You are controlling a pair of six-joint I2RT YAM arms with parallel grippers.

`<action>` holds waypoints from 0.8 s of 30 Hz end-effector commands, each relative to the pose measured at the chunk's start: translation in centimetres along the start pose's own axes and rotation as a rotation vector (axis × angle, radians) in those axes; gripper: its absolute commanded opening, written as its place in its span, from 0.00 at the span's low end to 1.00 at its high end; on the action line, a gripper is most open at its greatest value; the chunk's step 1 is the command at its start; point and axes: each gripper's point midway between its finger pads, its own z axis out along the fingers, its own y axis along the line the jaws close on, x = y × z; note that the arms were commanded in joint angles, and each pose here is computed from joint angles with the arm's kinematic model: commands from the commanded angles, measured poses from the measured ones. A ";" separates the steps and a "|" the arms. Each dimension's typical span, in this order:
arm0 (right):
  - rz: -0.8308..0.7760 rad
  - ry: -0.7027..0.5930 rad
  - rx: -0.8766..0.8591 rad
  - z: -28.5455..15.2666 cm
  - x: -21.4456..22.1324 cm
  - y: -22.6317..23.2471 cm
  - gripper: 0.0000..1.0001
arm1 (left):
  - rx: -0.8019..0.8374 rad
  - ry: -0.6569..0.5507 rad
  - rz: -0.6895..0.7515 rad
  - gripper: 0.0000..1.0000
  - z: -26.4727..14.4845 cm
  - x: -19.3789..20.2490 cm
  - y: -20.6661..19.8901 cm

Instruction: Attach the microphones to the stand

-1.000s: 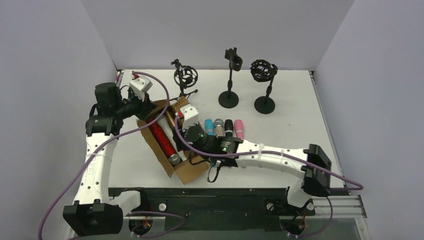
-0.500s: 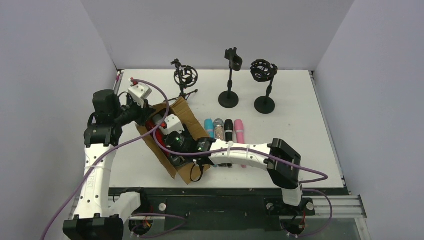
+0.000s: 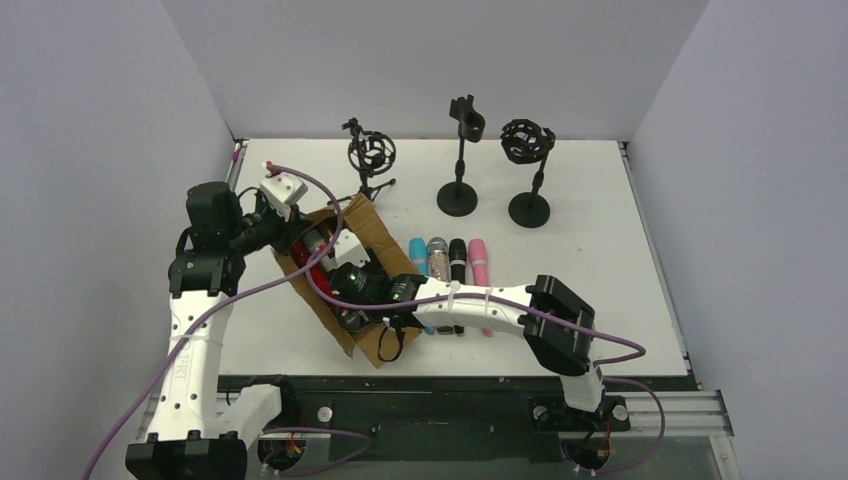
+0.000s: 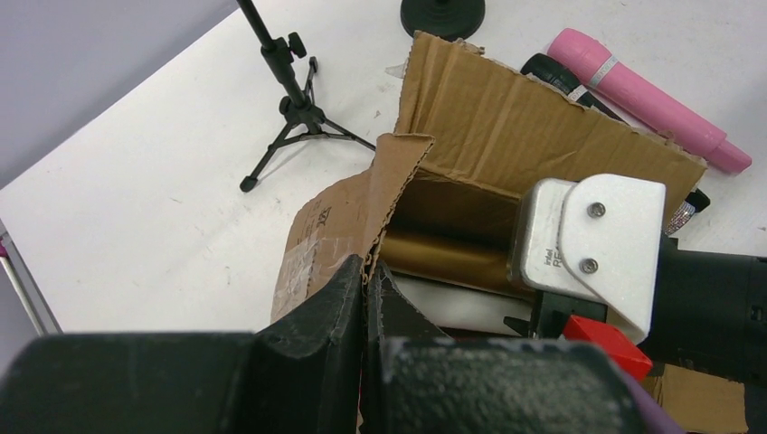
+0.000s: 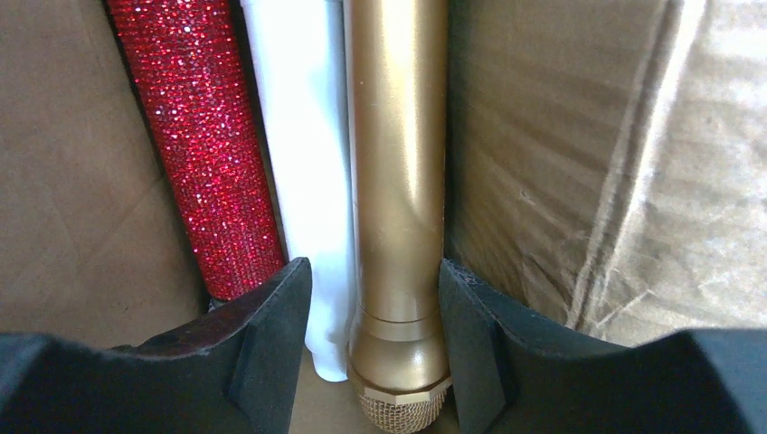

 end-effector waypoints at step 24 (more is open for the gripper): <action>0.041 0.015 -0.238 2.1 1.9 5.6 0.30 | 0.056 -0.229 0.053 0.00 0.0 -4.7 -1.7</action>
